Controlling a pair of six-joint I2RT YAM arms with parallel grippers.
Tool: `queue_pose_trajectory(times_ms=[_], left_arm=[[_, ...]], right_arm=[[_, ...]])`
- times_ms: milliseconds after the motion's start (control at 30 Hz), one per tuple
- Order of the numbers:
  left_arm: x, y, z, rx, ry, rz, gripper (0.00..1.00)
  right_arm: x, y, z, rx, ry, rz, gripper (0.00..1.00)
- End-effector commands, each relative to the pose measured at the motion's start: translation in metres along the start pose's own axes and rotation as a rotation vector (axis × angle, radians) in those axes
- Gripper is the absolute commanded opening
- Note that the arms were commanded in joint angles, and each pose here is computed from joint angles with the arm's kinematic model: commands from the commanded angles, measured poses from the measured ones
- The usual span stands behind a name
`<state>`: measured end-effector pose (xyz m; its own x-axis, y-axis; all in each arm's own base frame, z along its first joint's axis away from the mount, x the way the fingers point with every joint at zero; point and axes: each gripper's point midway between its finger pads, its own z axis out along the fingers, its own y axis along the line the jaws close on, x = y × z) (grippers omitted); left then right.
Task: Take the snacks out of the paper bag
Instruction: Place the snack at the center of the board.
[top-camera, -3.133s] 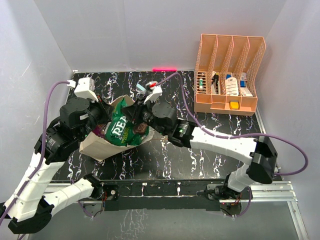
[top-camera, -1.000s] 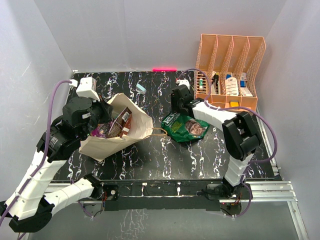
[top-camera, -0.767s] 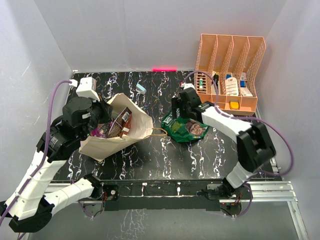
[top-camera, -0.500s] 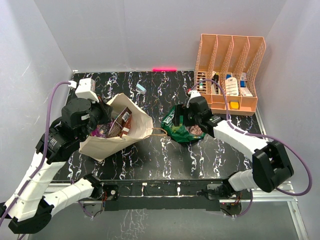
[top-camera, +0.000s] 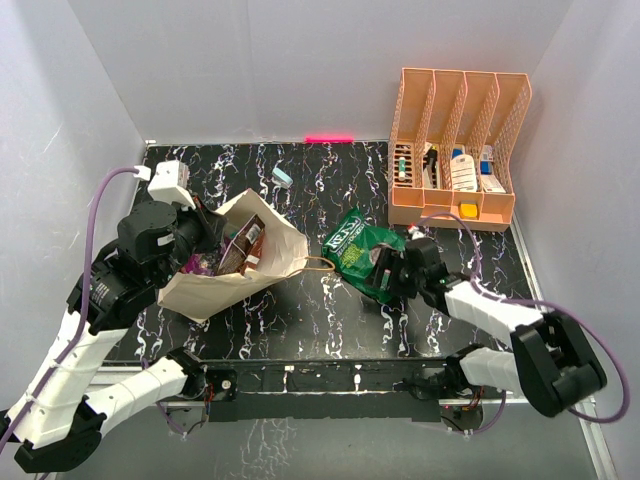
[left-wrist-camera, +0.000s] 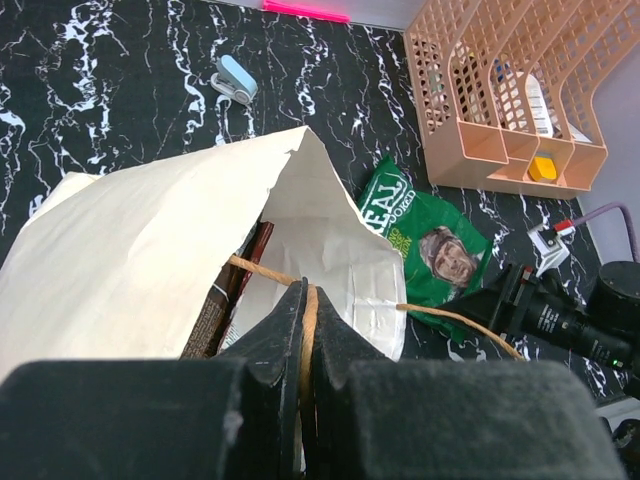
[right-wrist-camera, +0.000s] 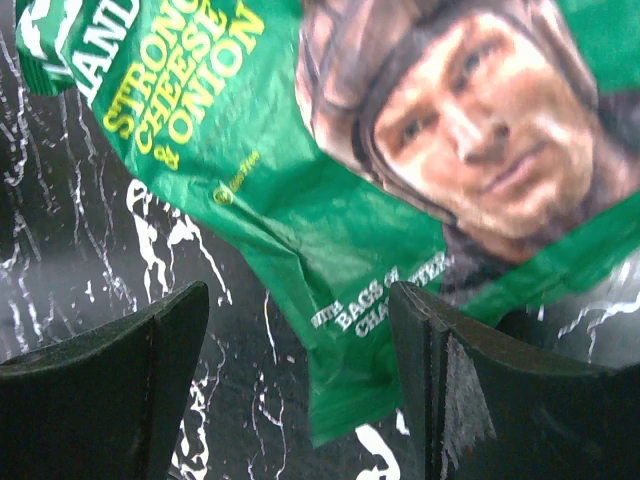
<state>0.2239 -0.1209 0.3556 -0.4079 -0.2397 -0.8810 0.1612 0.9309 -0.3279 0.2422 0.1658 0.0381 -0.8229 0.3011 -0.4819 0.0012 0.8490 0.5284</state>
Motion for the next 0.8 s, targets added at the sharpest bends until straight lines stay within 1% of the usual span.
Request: queue_pose_trajectory(times_ms=[0,133,233,267,300,367,433,500,600,700,767], left_arm=[[-0.005,-0.014,-0.004,0.085,-0.012,0.021,0.00],[-0.008,-0.017,-0.006,0.103,-0.020,0.057,0.00],[-0.012,-0.014,-0.004,0.088,-0.034,0.083,0.00],[-0.014,-0.014,-0.004,0.085,-0.040,0.086,0.00],[-0.015,-0.014,-0.003,0.082,-0.044,0.088,0.00],[-0.017,-0.016,-0.002,0.086,-0.049,0.089,0.00],[-0.018,-0.017,-0.001,0.090,-0.052,0.091,0.00],[-0.019,-0.017,-0.001,0.089,-0.053,0.089,0.00],[-0.018,-0.016,0.000,0.081,-0.053,0.084,0.00],[-0.016,-0.014,0.002,0.065,-0.048,0.072,0.00],[-0.015,-0.013,0.004,0.060,-0.043,0.067,0.00]], right_arm=[[0.023,-0.007,-0.004,-0.040,0.008,0.119,0.74],[-0.012,0.029,-0.024,-0.116,-0.025,-0.004,0.74],[-0.036,0.069,-0.048,-0.237,-0.029,-0.141,0.82],[-0.042,0.086,-0.058,-0.297,-0.023,-0.172,0.86],[-0.047,0.102,-0.067,-0.352,-0.014,-0.188,0.88],[-0.057,0.133,-0.089,-0.465,-0.001,-0.182,0.91],[-0.063,0.166,-0.115,-0.600,0.014,-0.135,0.91],[-0.071,0.189,-0.135,-0.684,0.008,-0.067,0.92],[-0.070,0.205,-0.142,-0.683,0.023,0.036,0.93],[-0.060,0.207,-0.131,-0.605,0.016,0.063,0.93],[-0.046,0.213,-0.122,-0.608,0.046,0.083,0.92]])
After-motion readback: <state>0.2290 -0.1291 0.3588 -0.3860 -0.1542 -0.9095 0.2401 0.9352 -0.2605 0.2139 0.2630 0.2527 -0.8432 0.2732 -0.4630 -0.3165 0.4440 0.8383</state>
